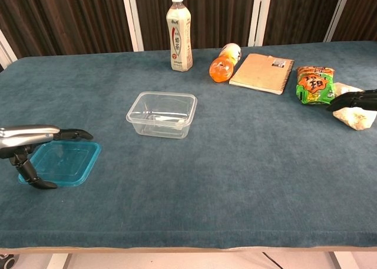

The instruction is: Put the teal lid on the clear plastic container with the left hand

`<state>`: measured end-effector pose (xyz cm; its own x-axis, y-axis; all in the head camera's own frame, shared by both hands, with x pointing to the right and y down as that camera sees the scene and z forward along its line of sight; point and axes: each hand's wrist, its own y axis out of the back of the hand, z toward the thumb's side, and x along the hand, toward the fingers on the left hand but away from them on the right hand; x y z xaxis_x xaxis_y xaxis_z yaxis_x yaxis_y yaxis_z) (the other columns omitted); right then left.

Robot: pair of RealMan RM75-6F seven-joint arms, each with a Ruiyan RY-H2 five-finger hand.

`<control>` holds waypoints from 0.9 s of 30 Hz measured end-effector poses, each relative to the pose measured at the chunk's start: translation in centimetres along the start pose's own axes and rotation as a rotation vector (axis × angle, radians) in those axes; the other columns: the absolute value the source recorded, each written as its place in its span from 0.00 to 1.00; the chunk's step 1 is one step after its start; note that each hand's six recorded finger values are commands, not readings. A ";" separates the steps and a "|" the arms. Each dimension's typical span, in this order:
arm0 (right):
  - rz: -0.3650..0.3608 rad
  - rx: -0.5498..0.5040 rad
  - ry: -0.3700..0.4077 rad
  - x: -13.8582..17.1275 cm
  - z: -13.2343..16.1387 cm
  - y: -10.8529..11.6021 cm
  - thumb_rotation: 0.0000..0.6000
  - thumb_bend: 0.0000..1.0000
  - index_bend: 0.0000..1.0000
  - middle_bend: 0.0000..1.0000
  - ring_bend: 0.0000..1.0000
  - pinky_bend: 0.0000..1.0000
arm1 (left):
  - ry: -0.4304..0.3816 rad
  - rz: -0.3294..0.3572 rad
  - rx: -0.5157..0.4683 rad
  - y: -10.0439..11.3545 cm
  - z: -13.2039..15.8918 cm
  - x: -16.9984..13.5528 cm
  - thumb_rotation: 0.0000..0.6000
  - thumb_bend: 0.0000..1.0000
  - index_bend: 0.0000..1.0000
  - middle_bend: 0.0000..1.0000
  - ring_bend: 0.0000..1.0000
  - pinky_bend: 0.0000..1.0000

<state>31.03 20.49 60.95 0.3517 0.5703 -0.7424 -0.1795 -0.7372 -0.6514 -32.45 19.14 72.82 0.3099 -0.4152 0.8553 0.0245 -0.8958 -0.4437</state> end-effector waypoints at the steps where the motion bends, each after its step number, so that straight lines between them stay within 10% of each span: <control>1: 0.000 0.000 0.000 0.0 0.0 0.0 1.00 0.20 0.00 0.00 0.00 0.00 | 0.002 -0.001 0.002 0.0 0.0 0.1 1.00 0.21 0.00 0.00 0.00 0.00; 17: 0.003 -0.004 0.000 0.0 -0.2 0.0 1.00 0.20 0.00 0.00 0.00 0.00 | 0.041 -0.029 -0.029 -0.4 -0.9 0.9 1.00 0.20 0.00 0.02 0.00 0.00; 27: 0.002 -0.006 -0.002 0.2 -0.4 0.1 1.00 0.20 0.00 0.00 0.00 0.00 | 0.085 -0.063 -0.069 -0.7 -2.5 1.4 1.00 0.23 0.18 0.59 0.19 0.00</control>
<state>31.44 20.41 60.82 0.3491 0.5695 -0.7441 -0.1743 -0.7408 -0.6488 -34.43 18.80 75.00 0.2279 -0.3670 0.9019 -0.0252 -0.9282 -0.3713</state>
